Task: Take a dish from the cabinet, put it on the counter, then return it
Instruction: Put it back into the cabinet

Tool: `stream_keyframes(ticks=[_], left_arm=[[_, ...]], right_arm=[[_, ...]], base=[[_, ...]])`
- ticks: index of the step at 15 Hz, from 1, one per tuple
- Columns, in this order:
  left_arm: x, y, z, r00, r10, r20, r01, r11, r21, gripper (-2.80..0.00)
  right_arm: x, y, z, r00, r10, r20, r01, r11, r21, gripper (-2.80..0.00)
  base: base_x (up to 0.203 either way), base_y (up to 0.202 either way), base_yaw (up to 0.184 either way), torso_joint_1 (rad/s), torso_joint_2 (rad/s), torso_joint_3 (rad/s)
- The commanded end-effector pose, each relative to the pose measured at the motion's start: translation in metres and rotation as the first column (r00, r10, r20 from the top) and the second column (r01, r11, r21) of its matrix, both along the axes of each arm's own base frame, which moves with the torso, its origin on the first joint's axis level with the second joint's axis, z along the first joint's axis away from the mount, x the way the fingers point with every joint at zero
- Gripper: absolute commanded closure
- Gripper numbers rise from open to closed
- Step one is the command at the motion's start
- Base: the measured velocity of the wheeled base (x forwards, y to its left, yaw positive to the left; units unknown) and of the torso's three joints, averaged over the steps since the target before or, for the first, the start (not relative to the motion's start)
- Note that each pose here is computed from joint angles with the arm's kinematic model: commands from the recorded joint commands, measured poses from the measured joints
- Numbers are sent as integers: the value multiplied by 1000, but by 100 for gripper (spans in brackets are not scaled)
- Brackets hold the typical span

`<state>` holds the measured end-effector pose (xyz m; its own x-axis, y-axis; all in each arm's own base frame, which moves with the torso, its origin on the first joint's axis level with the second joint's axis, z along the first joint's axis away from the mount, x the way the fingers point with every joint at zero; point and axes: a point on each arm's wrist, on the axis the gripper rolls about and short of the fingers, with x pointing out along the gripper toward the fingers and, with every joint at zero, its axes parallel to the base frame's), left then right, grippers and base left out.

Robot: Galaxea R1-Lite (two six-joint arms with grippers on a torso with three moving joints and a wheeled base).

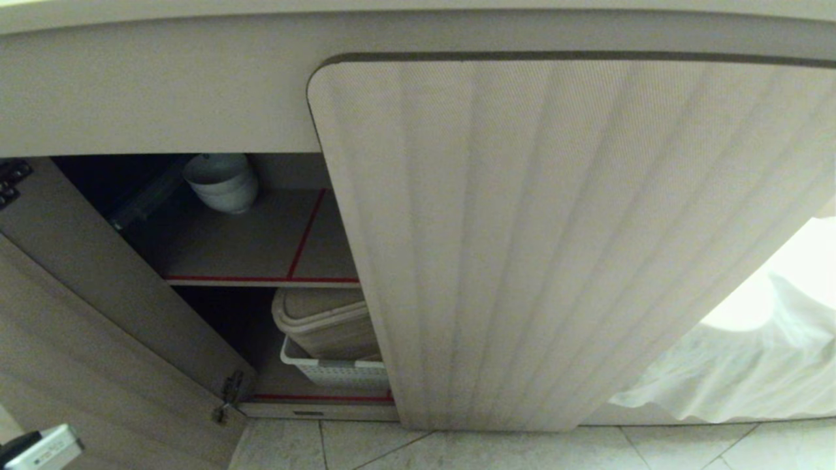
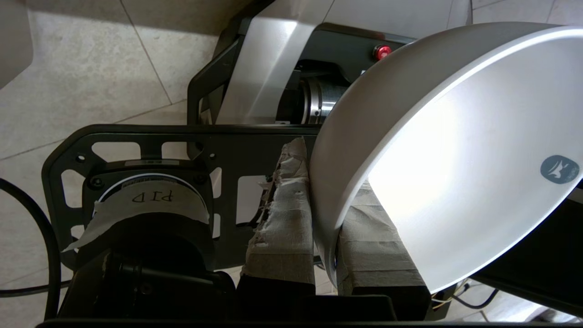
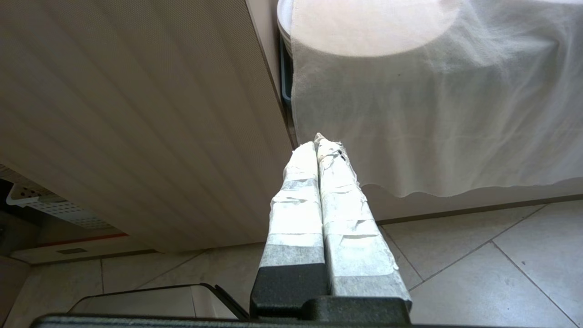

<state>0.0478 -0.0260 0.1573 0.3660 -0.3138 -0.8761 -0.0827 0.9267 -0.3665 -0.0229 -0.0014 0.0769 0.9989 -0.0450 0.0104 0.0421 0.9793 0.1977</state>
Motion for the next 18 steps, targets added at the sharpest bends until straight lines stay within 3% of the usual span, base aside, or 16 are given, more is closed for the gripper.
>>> stream_keyframes(ticks=[1,4,7,10,15,18], left_arm=[[0,0,-1,1000,5,-9,-5,1000,1,0],[0,0,-3,1000,14,-11,-14,1000,-2,0],[2,-1,-4,997,73,-39,-74,997,-16,0],[6,-2,-6,994,110,-11,-111,993,-46,0],[14,-6,-9,982,187,7,-185,977,-109,0],[24,-10,-11,969,245,-18,-245,964,-104,0]], right_arm=[[0,0,0,1000,0,2,0,1000,-1,0],[0,0,0,1000,0,2,0,1000,-1,0],[0,0,0,1000,-1,2,1,1000,-1,0],[0,0,0,1000,-1,2,1,1000,-1,0],[0,0,0,1000,0,2,0,1000,-1,0],[0,0,0,1000,-1,2,1,1000,-1,0]], base=[[0,0,0,0,0,0],[0,0,0,0,0,0],[0,0,0,0,0,0],[0,0,0,0,0,0],[0,0,0,0,0,0],[0,0,0,0,0,0]])
